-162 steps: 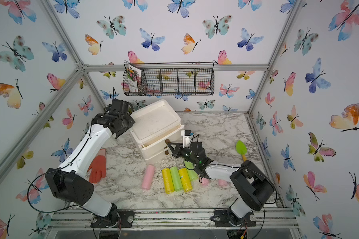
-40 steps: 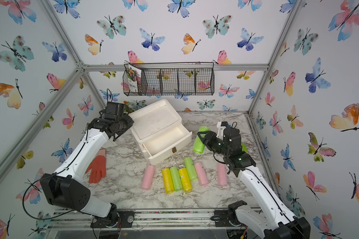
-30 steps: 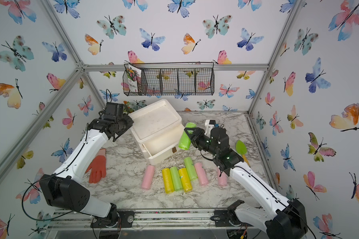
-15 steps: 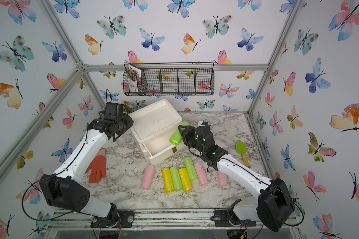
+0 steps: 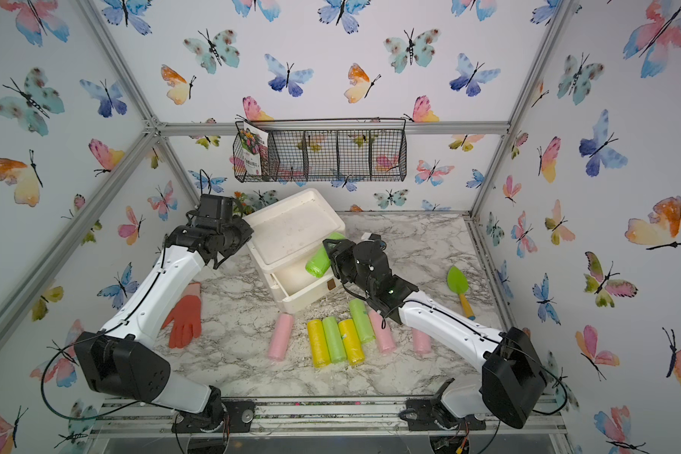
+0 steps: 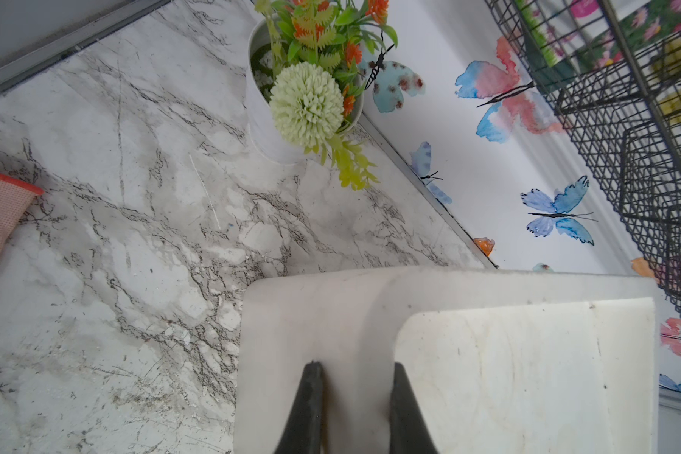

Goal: Sort the rolls of trash bags by color and place them into the drawer
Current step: Place the roll of trash bags in the drawer.

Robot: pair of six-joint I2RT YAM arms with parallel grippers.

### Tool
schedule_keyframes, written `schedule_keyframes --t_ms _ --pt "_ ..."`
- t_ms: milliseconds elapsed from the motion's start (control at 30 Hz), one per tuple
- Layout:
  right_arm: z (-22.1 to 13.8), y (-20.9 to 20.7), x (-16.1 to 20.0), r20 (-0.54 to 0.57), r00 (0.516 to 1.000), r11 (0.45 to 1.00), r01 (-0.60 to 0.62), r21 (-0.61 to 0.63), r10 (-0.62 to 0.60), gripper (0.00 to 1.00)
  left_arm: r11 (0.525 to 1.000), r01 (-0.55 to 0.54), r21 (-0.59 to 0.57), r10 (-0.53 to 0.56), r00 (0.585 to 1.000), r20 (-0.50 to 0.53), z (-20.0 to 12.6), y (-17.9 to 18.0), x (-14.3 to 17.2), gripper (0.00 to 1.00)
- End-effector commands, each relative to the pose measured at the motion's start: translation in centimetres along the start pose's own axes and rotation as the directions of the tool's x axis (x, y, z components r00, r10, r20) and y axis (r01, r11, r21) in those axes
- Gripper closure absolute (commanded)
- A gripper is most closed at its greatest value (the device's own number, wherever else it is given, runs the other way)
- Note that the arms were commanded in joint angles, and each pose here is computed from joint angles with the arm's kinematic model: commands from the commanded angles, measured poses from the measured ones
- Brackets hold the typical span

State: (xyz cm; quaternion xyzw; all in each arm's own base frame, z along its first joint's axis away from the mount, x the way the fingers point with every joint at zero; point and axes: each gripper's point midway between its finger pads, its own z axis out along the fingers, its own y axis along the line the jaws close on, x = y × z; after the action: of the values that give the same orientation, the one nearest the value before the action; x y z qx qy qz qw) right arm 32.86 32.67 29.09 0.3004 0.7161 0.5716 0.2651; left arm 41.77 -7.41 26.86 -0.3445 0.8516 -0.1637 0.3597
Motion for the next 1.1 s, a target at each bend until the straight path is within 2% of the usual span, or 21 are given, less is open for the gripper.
schedule_keyframes --t_ms 0,200,500,600,700,767,833,933,1067 --pt "0.1 0.9 0.0 0.021 0.999 0.999 -0.03 -0.017 0.03 0.5 0.975 0.187 0.117 -0.166 0.972 -0.166 1.3 -2.9 2.6 1.0" --pt "-0.2 0.0 0.1 0.033 0.999 0.999 -0.043 0.017 0.043 0.37 0.975 0.187 0.122 -0.165 0.972 -0.167 1.2 -3.0 2.6 1.0" --pt "-0.4 0.1 0.6 0.014 0.999 0.999 -0.048 0.012 0.048 0.33 0.974 0.188 0.126 -0.165 0.972 -0.169 1.2 -3.1 2.6 1.0" --pt "-1.4 0.7 0.5 0.016 1.0 1.0 0.018 0.001 -0.018 0.33 0.974 0.187 0.128 -0.165 0.973 -0.164 1.1 -3.1 2.5 1.0" --pt "-2.9 1.1 0.7 -0.007 0.979 0.978 0.206 0.018 -0.206 0.34 0.975 0.183 0.127 -0.162 0.973 -0.164 1.1 -3.1 2.5 1.0" --pt "-4.1 0.6 1.0 -0.051 0.927 0.926 0.373 0.049 -0.371 0.34 0.976 0.18 0.125 -0.159 0.974 -0.162 1.1 -3.1 2.4 1.0" --pt "-5.6 -0.9 1.2 -0.115 0.849 0.846 0.526 0.089 -0.516 0.35 0.977 0.177 0.122 -0.157 0.975 -0.158 1.2 -3.0 2.2 1.0" --pt "-8.4 -4.9 0.7 -0.204 0.752 0.729 0.659 0.187 -0.627 0.35 0.978 0.174 0.116 -0.156 0.976 -0.152 1.3 -2.9 2.0 1.0" --pt "-11.4 -10.4 -1.0 -0.281 0.658 0.579 0.751 0.319 -0.699 0.35 0.98 0.17 0.108 -0.154 0.978 -0.138 1.3 -2.6 1.9 1.0"
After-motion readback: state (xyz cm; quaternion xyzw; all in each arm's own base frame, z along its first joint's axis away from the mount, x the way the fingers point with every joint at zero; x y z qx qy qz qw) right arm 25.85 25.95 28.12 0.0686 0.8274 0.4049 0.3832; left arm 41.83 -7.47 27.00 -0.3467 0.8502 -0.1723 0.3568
